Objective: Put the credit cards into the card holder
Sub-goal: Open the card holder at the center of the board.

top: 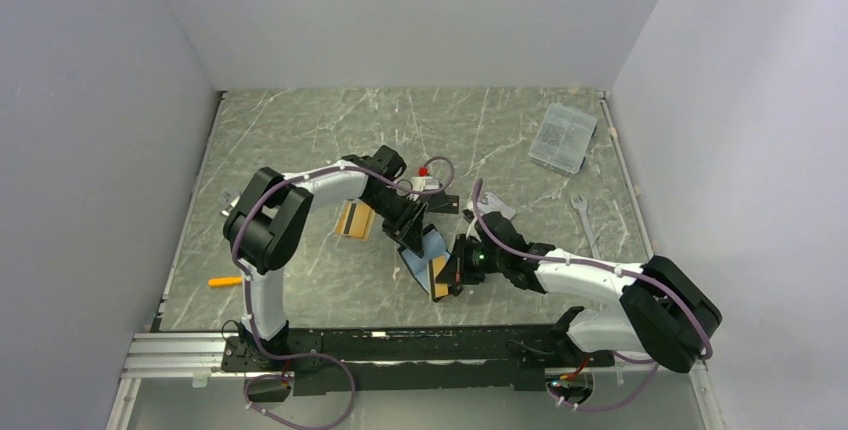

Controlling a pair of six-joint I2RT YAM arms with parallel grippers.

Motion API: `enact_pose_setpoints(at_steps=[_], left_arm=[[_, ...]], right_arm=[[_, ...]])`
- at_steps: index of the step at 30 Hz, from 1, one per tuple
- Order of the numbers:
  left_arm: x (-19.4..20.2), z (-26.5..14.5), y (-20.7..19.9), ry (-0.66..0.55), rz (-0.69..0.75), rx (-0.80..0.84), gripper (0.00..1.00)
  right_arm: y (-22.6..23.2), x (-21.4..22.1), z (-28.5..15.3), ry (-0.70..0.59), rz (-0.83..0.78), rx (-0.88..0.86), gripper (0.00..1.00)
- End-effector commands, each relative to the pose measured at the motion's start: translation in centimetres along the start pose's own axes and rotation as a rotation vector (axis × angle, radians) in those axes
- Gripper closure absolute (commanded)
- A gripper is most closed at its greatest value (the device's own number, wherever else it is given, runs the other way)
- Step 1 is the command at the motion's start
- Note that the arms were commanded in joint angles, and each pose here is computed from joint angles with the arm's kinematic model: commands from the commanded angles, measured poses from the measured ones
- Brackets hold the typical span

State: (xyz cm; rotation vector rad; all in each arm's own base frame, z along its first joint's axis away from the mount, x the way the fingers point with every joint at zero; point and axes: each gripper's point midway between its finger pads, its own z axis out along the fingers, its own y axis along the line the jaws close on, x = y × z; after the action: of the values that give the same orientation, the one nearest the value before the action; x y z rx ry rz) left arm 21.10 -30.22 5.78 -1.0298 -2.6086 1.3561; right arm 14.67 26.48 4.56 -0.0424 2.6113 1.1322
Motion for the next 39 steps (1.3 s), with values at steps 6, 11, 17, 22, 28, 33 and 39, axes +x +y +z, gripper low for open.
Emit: enact_pose_setpoints(at_steps=[6, 11, 17, 22, 28, 33, 39], left_arm=[[-1.9, 0.3, -0.3, -0.023, 0.038, 0.048, 0.55], [-2.0, 1.3, 2.0, 0.002, 0.000, -0.033, 0.59], [-2.4, 1.7, 2.5, -0.007, -0.015, -0.059, 0.88], [-2.8, 2.1, 2.0, -0.002, -0.056, -0.014, 1.00], [-3.4, 2.7, 1.4, 0.013, -0.040, 0.000, 0.78], [-4.0, 3.0, 1.3, 0.018, -0.039, 0.010, 0.71], [-4.7, 3.6, 1.2, 0.024, -0.043, 0.037, 0.73]], right_arm=[[2.3, -1.9, 0.8, -0.044, -0.050, -0.079, 1.00], [1.6, -1.6, 1.2, -0.036, -0.041, -0.070, 1.00], [0.3, -0.2, 1.5, -0.008, -0.026, -0.069, 1.00], [-0.6, 1.2, 1.4, 0.023, -0.026, -0.073, 1.00], [-1.4, 2.1, 1.5, 0.049, -0.024, -0.067, 1.00], [-2.3, 2.7, 1.8, 0.069, -0.025, -0.045, 1.00], [-3.4, 3.6, 1.7, 0.085, -0.009, -0.027, 1.00]])
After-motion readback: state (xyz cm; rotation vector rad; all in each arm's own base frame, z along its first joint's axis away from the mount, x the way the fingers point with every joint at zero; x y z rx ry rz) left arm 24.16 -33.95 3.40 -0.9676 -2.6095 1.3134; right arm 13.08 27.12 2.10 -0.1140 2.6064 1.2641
